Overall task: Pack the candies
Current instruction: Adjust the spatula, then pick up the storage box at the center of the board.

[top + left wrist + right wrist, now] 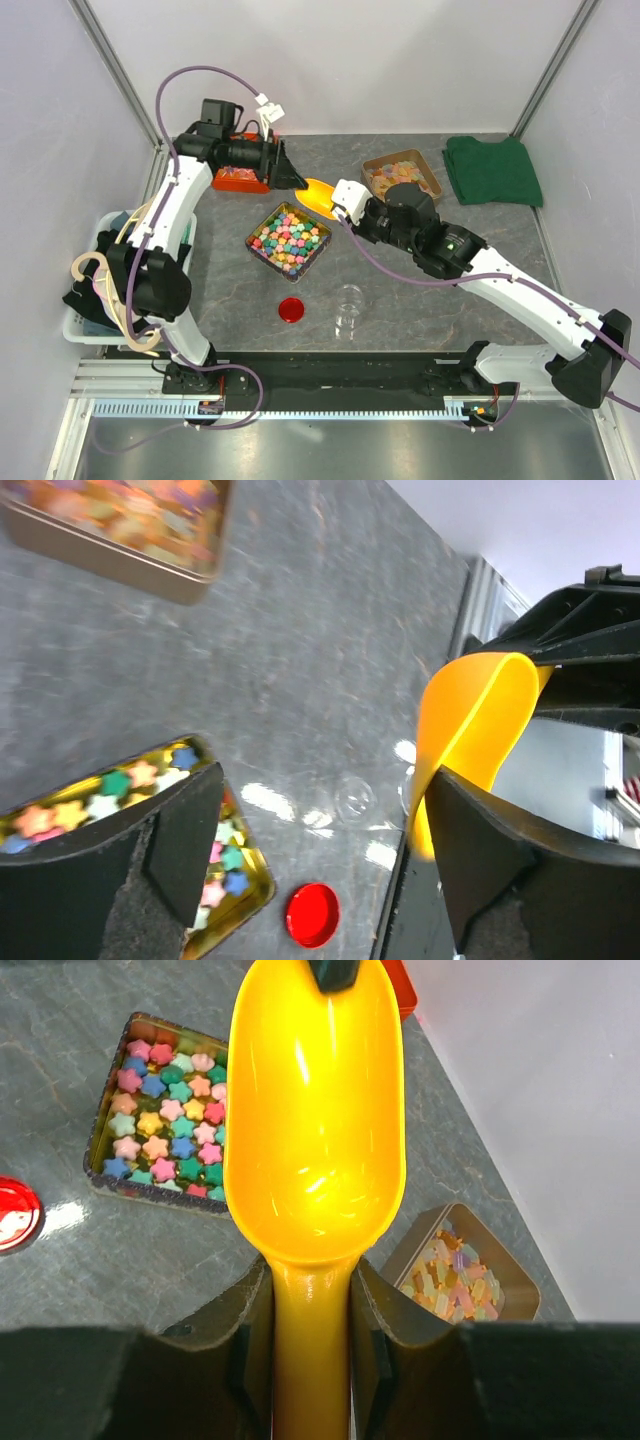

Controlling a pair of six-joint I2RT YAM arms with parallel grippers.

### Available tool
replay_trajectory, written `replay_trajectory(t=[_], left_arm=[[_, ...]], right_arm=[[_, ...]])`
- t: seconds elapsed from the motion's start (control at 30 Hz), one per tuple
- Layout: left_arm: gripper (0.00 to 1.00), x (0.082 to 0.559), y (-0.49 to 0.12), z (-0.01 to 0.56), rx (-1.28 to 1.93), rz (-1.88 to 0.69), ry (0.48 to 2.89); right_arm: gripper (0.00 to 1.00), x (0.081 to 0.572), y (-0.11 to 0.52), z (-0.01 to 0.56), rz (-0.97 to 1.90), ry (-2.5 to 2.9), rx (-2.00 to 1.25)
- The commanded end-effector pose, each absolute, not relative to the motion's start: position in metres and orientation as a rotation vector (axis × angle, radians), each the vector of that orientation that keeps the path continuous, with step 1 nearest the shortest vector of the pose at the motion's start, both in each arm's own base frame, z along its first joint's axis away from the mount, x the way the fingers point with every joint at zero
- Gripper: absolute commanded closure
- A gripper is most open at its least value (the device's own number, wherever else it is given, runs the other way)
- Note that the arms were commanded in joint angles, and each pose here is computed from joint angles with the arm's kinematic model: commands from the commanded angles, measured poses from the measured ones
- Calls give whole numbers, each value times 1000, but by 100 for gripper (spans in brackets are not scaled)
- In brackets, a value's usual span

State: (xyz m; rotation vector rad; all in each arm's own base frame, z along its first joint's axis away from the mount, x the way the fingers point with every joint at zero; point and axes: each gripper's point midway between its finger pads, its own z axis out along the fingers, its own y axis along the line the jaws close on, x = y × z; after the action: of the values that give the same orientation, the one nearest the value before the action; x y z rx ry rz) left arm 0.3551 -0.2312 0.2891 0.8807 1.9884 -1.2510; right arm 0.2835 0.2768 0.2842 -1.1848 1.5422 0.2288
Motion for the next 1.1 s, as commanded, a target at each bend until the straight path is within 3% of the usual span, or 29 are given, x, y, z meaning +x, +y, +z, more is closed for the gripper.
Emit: replay_trajectory(t=[0.0,0.33,0.7,0.8,1.07], left_arm=[[11,392,-195,292,807,-993,2003],[8,414,-126,168,742,-451,2289],[9,424,-73,100,791,-60,2360],[12,420,-73,90,815,-64,2375],[39,414,-65,69,860,-19,2415]], right_arm=[[100,282,276,303,230,1488,-1153],[100,291,265,301,136,1509,-1147],[100,292,264,295,128,1528,-1158],[100,292,264,294,127,1529,-1159],[100,293,267,293,134,1529,-1165]])
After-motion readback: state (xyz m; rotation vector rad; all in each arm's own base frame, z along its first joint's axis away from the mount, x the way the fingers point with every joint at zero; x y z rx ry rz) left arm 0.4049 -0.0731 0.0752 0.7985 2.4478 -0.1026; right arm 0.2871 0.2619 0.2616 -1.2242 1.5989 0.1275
